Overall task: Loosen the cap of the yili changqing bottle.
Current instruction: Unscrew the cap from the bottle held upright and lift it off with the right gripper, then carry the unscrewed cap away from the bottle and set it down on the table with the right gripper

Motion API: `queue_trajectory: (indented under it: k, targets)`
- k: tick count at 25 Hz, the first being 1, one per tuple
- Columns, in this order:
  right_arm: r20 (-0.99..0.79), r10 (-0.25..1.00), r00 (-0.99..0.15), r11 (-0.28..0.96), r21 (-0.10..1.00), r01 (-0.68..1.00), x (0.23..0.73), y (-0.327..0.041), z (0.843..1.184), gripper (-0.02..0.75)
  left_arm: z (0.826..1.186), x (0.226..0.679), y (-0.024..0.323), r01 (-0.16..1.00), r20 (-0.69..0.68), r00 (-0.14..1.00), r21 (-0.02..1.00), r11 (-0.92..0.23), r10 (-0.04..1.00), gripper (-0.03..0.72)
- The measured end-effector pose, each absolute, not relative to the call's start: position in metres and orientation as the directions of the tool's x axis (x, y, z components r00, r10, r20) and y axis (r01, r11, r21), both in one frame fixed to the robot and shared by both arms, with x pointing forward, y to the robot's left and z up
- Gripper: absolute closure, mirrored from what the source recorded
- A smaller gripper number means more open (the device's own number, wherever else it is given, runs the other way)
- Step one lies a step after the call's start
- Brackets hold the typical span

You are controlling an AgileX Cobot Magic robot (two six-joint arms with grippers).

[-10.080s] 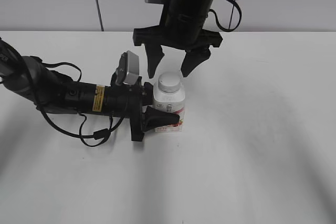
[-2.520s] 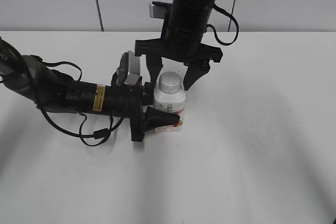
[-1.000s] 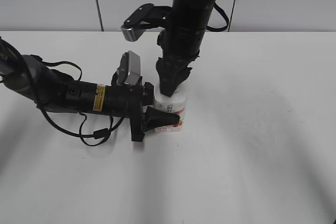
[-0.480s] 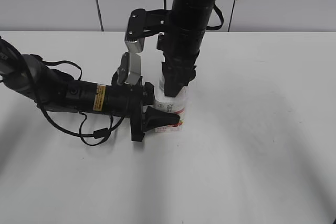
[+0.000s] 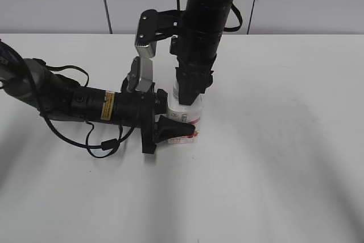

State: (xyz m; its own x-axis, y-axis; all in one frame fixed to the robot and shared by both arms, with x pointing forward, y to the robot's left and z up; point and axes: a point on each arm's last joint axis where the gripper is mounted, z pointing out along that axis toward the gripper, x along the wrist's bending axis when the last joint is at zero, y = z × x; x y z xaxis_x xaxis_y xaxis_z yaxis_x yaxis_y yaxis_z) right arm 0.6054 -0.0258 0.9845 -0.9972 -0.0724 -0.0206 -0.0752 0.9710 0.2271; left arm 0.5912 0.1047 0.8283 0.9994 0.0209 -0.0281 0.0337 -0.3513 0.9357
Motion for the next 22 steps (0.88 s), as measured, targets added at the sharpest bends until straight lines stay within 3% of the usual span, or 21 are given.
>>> queue_trajectory:
  k: [15,18,22]
  targets:
    - [-0.086,-0.075,-0.993,0.968,0.234,-0.094,0.601,-0.031,1.012,0.351,0.829,0.590,0.104,0.026,-0.024,1.000,0.934,-0.356,0.009,0.316]
    - [-0.074,0.004,-0.997,0.971,0.237,-0.013,0.601,-0.032,1.014,0.351,0.829,0.590,0.104,0.026,-0.024,1.000,0.934,-0.356,0.009,0.316]
    - [-0.072,0.205,-0.976,0.960,0.210,0.186,0.603,-0.037,1.017,0.351,0.829,0.590,0.104,0.026,-0.024,1.000,0.934,-0.356,0.009,0.316]
